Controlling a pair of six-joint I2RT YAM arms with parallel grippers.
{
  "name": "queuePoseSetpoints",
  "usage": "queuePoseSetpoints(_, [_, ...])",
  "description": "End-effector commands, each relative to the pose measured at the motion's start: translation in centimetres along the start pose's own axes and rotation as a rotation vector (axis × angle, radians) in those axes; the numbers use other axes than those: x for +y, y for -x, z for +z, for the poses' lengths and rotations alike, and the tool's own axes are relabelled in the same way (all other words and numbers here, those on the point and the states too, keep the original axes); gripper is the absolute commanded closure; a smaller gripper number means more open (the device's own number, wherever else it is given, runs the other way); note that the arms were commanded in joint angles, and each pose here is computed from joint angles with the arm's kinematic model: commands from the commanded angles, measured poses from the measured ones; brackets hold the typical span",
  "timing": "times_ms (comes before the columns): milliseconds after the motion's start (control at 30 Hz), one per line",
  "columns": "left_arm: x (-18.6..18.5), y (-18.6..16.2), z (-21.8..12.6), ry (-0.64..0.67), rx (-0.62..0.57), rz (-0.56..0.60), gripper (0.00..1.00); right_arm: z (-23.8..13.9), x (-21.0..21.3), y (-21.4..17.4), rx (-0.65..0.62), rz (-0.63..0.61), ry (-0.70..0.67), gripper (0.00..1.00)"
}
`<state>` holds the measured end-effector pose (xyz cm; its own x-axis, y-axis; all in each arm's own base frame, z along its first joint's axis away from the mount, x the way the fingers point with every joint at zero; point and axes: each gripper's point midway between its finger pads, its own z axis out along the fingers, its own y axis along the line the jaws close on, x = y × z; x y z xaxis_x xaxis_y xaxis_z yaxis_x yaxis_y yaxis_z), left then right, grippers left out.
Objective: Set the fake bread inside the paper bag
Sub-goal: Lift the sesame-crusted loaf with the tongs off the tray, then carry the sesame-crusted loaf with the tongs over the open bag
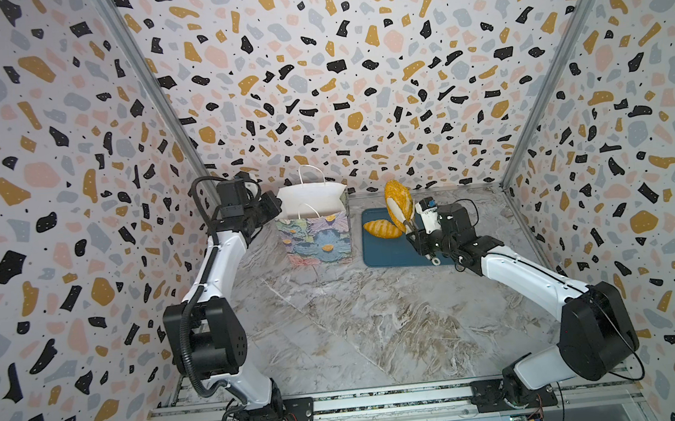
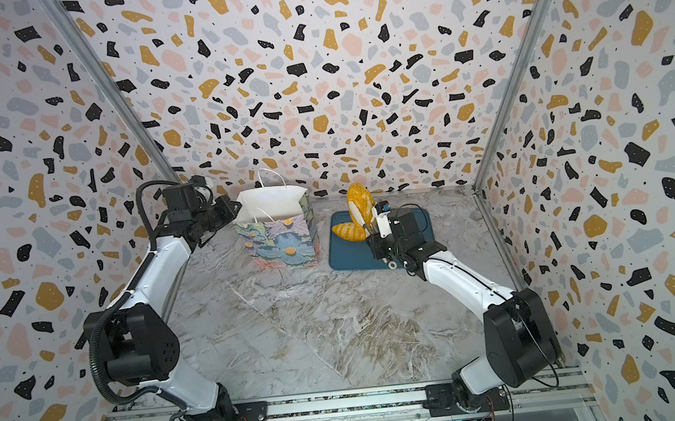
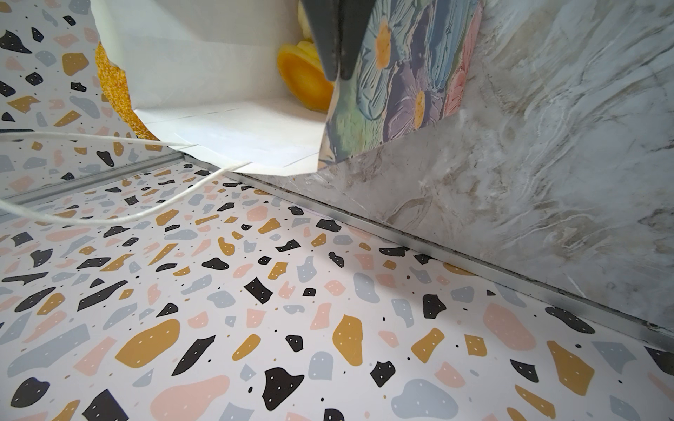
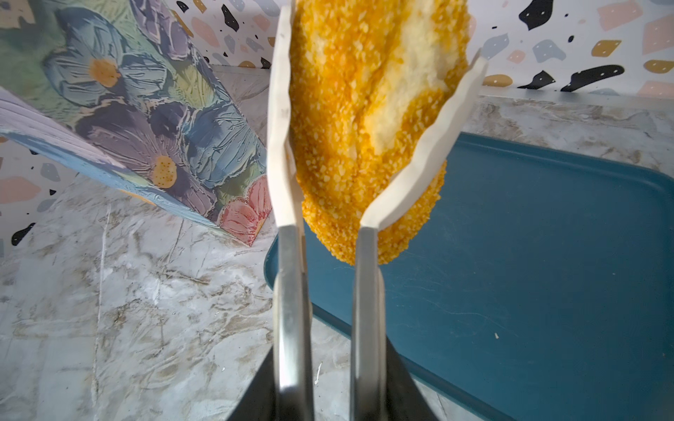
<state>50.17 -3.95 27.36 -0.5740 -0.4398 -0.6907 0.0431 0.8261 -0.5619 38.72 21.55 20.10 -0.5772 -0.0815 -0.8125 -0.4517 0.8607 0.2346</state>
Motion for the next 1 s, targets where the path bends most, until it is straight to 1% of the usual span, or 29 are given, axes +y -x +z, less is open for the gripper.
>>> queuePoseSetpoints(0, [-1.0,1.2,-1.1,-0.026,-0.048,0.032,1.00,-2.9,2.5,5.5,-0.203,-0.032,0.064,0.79])
queuePoseSetpoints(567, [-1.0,1.2,-1.2,-0.027,-0.046,0.034,1.00,-5.6,7.4,9.2,-0.359,-0.119,0.176,0.79])
queuePoseSetpoints(967, [-1.0,1.2,-1.1,-0.028,-0.046,0.034,1.00,-6.1,10.5,10.8,-0.413,-0.175,0.243,0.79])
